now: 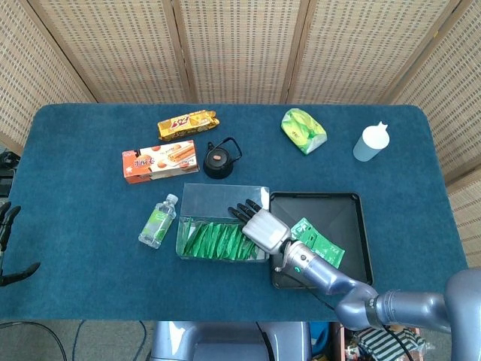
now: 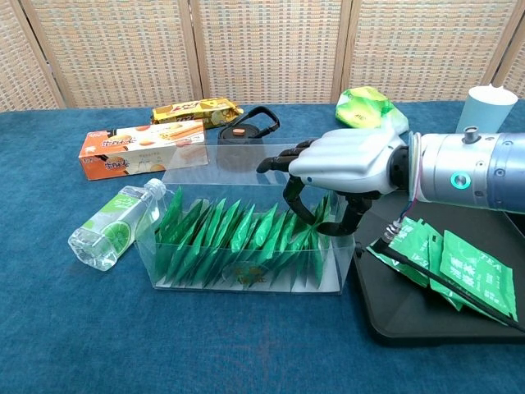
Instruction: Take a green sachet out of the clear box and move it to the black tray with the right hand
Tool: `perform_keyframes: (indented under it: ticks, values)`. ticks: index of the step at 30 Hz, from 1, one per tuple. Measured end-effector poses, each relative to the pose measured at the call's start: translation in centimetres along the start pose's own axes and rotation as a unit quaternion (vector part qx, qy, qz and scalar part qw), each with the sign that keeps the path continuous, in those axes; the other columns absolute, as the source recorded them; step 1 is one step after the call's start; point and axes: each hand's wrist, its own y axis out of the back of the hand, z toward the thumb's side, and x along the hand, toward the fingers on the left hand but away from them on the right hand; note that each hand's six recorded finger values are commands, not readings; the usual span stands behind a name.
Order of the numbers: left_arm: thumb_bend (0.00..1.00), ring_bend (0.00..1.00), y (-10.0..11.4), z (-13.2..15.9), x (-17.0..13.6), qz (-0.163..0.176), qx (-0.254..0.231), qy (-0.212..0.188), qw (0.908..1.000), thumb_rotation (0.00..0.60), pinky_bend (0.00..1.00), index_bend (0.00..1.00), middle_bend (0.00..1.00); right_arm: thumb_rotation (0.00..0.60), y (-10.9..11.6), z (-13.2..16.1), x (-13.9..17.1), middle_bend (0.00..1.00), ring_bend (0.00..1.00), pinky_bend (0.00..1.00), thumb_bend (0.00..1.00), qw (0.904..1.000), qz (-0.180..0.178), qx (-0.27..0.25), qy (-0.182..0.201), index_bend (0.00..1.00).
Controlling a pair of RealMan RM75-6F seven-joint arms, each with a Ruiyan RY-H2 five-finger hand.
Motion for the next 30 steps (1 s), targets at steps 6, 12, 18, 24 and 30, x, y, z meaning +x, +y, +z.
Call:
perform_keyframes:
  ticks: [6,12,18,24,30]
  values:
    - [0.13,0.00,0.0,0.0,0.0,0.000,0.000,0.000,1.0000,0.600,0.00,0.00,0.00,0.600,0.1,0.0,0.1,0.06,0.00,0.17,0.57,0.9999,-0.011,0.001,0.004,0.66]
    - [0.13,0.00,0.0,0.0,0.0,0.000,0.001,0.000,1.0000,0.600,0.00,0.00,0.00,0.600,0.0,0.0,0.2,0.07,0.00,0.18,0.57,0.9998,-0.019,0.005,0.005,0.70]
    - [0.13,0.00,-0.1,0.1,0.0,-0.001,0.001,0.000,1.0000,0.600,0.00,0.00,0.00,0.600,0.2,0.2,0.5,0.08,0.00,0.19,0.57,0.9995,-0.027,0.009,0.009,0.71]
    - [0.13,0.00,-0.1,0.1,0.0,-0.001,0.001,0.000,1.0000,0.600,0.00,0.00,0.00,0.600,1.0,0.3,1.0,0.08,0.00,0.20,0.57,0.9990,-0.043,0.008,0.012,0.71]
    - [0.13,0.00,-0.1,0.1,-0.1,-0.001,0.000,-0.002,1.0000,0.600,0.00,0.00,0.00,0.600,2.9,0.2,2.0,0.08,0.00,0.20,0.57,0.9974,-0.069,0.009,0.016,0.71]
